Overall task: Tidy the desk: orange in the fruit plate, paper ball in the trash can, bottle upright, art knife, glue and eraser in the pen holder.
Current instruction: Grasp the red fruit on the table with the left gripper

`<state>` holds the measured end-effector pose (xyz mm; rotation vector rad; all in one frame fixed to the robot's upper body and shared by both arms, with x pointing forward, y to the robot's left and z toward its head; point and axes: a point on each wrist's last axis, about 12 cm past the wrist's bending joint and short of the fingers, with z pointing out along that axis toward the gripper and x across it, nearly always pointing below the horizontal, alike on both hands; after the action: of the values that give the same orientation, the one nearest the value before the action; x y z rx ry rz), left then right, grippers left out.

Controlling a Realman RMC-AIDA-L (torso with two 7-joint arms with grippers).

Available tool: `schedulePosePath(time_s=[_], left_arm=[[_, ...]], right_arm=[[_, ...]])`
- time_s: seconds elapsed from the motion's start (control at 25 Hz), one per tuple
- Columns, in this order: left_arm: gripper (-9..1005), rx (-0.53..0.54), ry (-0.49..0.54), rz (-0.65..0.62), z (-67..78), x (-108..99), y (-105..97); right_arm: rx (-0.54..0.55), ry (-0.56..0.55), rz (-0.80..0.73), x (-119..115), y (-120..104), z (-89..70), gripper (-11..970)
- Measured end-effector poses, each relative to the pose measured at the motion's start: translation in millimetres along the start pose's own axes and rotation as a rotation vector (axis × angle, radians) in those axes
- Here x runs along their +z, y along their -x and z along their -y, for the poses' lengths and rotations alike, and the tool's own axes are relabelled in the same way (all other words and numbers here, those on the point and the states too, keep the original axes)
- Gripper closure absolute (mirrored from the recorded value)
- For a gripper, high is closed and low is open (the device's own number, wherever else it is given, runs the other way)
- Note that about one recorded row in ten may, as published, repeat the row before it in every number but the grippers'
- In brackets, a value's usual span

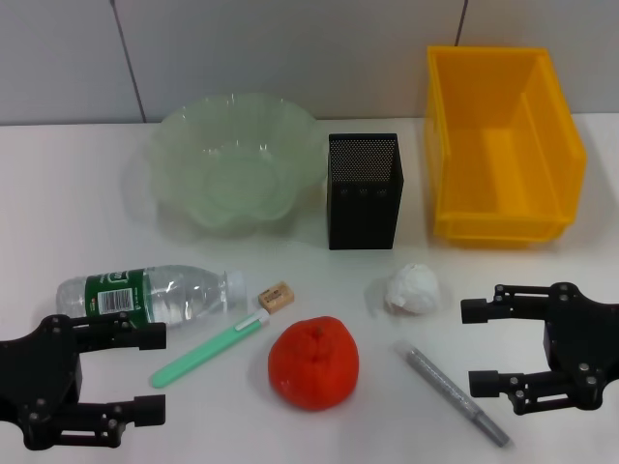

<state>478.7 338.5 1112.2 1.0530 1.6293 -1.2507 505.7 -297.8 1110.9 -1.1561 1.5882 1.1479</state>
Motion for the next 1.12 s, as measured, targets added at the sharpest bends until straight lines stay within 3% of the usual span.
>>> schedulePosePath(time_s=[0.6,0.88,1.12], left_arm=[[197,0.0,-0.002,0.002,-0.1,2,0],[197,0.047,0.029,-0.002,-4.7,-3,9],[196,0.095,0.09,-0.008,-20.5,20,10]], right_arm=[[0.001,-0.006,0.008,1,0,0.0,171],[0.017,-0.022,0.009,-4,-6,-3.9,172],[0.053,-0.085,-0.026,-28,-16,-12.3,172]])
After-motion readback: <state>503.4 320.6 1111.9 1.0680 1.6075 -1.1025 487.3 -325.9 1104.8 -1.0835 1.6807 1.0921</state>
